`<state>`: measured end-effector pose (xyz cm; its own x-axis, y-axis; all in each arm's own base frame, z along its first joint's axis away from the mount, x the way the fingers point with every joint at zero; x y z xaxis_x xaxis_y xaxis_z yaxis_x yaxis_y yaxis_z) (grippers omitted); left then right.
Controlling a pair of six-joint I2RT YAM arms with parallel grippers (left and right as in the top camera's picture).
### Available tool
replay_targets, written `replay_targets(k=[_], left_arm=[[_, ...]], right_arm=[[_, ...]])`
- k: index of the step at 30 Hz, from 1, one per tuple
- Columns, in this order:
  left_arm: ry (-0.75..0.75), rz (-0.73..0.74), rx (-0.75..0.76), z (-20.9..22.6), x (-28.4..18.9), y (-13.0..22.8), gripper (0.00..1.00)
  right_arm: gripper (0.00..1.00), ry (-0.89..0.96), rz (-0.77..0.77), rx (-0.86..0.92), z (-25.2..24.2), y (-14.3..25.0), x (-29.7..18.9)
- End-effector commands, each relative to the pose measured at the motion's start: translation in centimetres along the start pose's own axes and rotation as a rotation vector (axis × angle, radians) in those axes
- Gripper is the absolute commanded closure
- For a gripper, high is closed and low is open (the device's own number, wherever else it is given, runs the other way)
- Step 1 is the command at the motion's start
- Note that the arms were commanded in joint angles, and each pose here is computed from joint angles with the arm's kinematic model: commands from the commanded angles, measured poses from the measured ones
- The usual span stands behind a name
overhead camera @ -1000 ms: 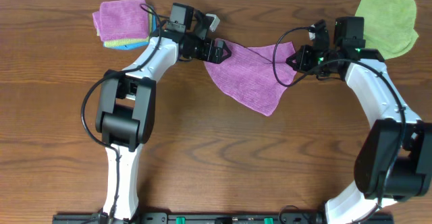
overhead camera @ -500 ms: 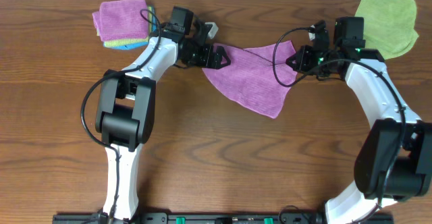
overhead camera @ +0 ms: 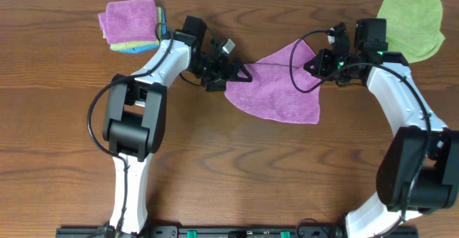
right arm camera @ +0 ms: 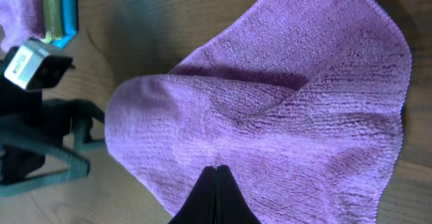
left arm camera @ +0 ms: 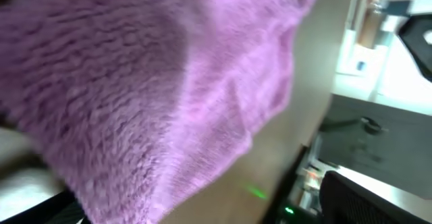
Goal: Fold the cloth
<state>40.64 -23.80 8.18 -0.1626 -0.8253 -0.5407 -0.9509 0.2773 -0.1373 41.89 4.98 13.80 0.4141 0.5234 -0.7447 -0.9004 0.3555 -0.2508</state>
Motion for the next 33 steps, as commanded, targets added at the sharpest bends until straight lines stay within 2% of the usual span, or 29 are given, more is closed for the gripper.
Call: replay_targets(k=[1,6,10,20,25,33], left_arm=[[0.110,0.030,-0.027,-3.1,0.3,0.5,0.05],[0.101,0.110,-0.135,-4.1,0.1,2.7,0.05],[0.017,0.143,-0.165,-3.3,0.0,3.6,0.05],[-0.024,0.110,-0.077,-2.9,-0.1,2.9,0.05],[-0.024,0.100,-0.062,-2.9,0.0,2.6,0.05],[-0.031,0.105,-0.014,-3.1,0.4,2.6,0.05]], right_arm=[[0.98,-0.018,-0.025,-0.024,1.1,-0.4,-0.9],[0.99,0.017,-0.039,-0.046,0.7,-0.6,-1.0],[0.99,0.064,-0.058,-0.046,0.1,-0.9,-1.0],[0.99,0.057,-0.077,-0.131,0.1,-1.6,0.0],[0.99,0.044,-0.043,-0.159,-0.5,-1.3,2.5],[0.99,0.086,0.005,-0.329,1.2,-1.2,6.5]])
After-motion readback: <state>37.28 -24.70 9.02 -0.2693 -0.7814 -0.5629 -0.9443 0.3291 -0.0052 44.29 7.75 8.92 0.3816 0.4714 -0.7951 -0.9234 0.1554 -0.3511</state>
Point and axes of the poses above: each gripper's point midway between its finger pads, its own x axis out along the fingers, its own z axis along the line the jaws close on, y = z × x, the point moved 4 cm from there along -x, back along the fingers, and after that the axes turned 10 degrees about x, right-handed, at the moved point
